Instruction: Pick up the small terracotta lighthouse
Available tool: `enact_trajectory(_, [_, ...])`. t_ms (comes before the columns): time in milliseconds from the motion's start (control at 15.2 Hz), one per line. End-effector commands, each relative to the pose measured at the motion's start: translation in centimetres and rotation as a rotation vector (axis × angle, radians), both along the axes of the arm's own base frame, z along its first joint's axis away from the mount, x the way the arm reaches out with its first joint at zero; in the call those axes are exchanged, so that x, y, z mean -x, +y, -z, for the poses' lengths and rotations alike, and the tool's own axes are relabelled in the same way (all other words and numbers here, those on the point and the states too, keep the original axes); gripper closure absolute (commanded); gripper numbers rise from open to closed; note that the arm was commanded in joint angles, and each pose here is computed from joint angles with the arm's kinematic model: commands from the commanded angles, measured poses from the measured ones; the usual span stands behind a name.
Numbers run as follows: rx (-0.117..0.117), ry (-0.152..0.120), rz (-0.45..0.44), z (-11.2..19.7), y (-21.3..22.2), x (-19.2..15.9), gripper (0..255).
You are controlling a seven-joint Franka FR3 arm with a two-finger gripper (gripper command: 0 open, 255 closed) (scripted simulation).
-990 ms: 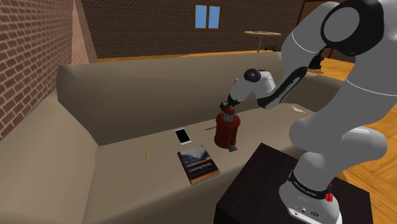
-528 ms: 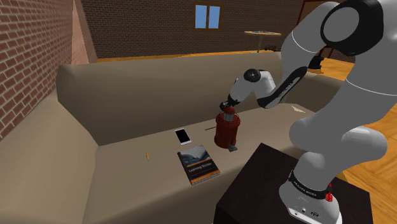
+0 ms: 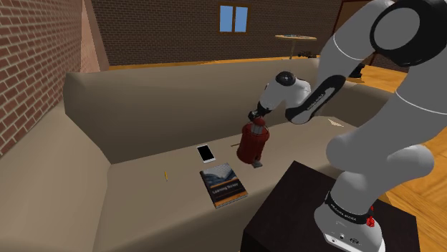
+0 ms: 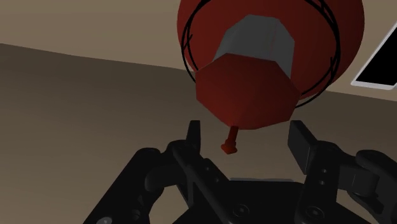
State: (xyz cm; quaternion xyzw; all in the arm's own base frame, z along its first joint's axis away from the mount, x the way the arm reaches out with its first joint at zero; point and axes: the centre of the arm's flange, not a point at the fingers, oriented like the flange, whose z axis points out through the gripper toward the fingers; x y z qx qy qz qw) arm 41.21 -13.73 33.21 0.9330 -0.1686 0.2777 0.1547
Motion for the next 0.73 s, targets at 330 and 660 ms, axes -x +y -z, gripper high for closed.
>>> enact_trajectory(330, [0.0, -0.004, 0.001, -3.9, -0.2, -0.1, 255])
enact_trajectory(660, [0.0, -0.004, 0.001, -5.5, -0.2, -0.1, 255])
